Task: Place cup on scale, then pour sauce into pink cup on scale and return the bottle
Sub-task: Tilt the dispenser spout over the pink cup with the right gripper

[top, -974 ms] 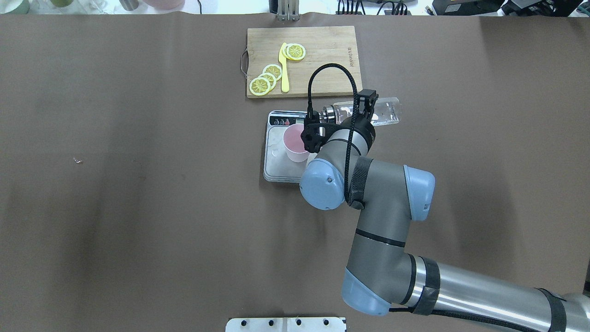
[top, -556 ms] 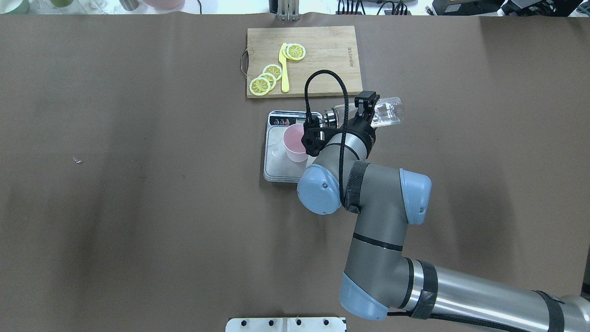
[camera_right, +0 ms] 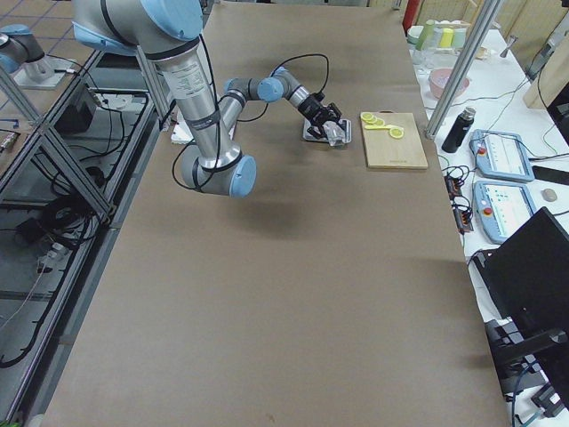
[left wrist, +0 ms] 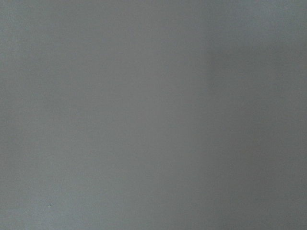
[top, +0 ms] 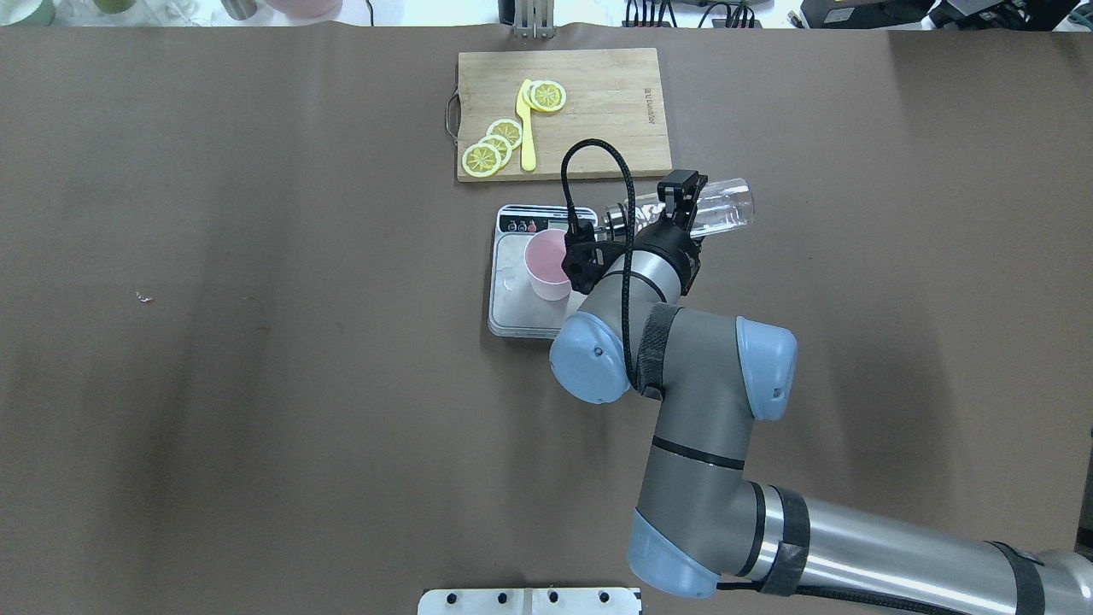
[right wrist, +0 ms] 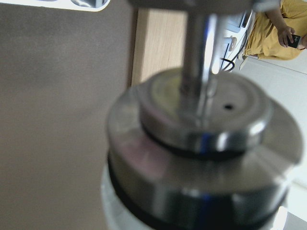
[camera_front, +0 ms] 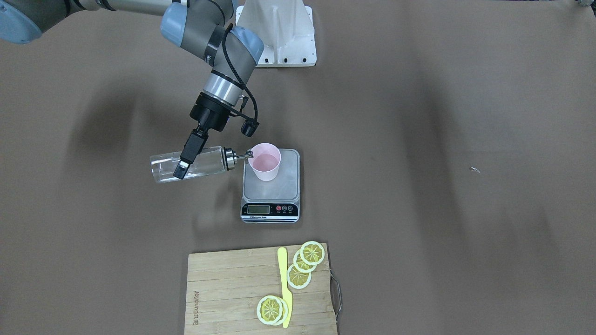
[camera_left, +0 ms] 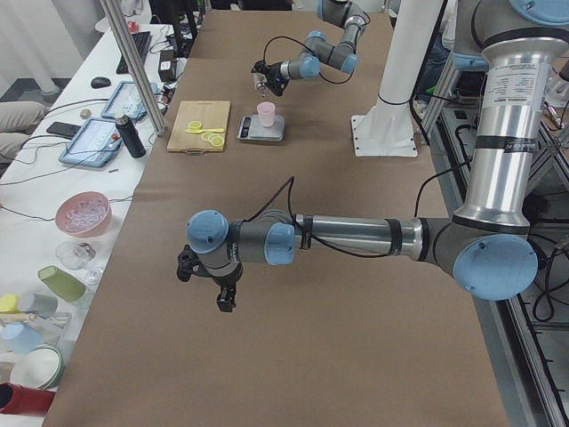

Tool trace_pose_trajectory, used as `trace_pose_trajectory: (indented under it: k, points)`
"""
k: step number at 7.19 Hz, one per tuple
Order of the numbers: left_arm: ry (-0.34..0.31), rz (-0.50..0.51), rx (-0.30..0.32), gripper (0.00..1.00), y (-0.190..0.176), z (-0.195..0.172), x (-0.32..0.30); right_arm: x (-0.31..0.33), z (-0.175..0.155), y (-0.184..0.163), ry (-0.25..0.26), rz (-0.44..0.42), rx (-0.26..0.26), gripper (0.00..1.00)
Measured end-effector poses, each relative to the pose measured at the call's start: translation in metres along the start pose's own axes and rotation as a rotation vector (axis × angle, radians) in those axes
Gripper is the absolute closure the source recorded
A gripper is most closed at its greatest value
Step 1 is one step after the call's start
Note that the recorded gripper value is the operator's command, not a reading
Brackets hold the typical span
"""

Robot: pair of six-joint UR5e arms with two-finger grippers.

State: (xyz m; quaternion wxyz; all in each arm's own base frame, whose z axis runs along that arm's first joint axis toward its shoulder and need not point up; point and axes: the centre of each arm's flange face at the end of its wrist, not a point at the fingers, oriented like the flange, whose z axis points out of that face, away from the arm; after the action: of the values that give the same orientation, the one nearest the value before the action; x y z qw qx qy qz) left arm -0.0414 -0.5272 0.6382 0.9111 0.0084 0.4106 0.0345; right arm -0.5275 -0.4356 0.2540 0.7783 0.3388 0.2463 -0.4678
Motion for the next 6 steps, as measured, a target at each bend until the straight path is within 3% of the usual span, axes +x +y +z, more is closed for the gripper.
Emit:
trace_pose_trajectory:
  k: [6]
  points:
    - [0.001,-0.001,0.005,0.01,0.0007,-0.0025,-0.0009,0.0034,-0.0024,-0.0002,0.015,-0.032,-0.013,0.94]
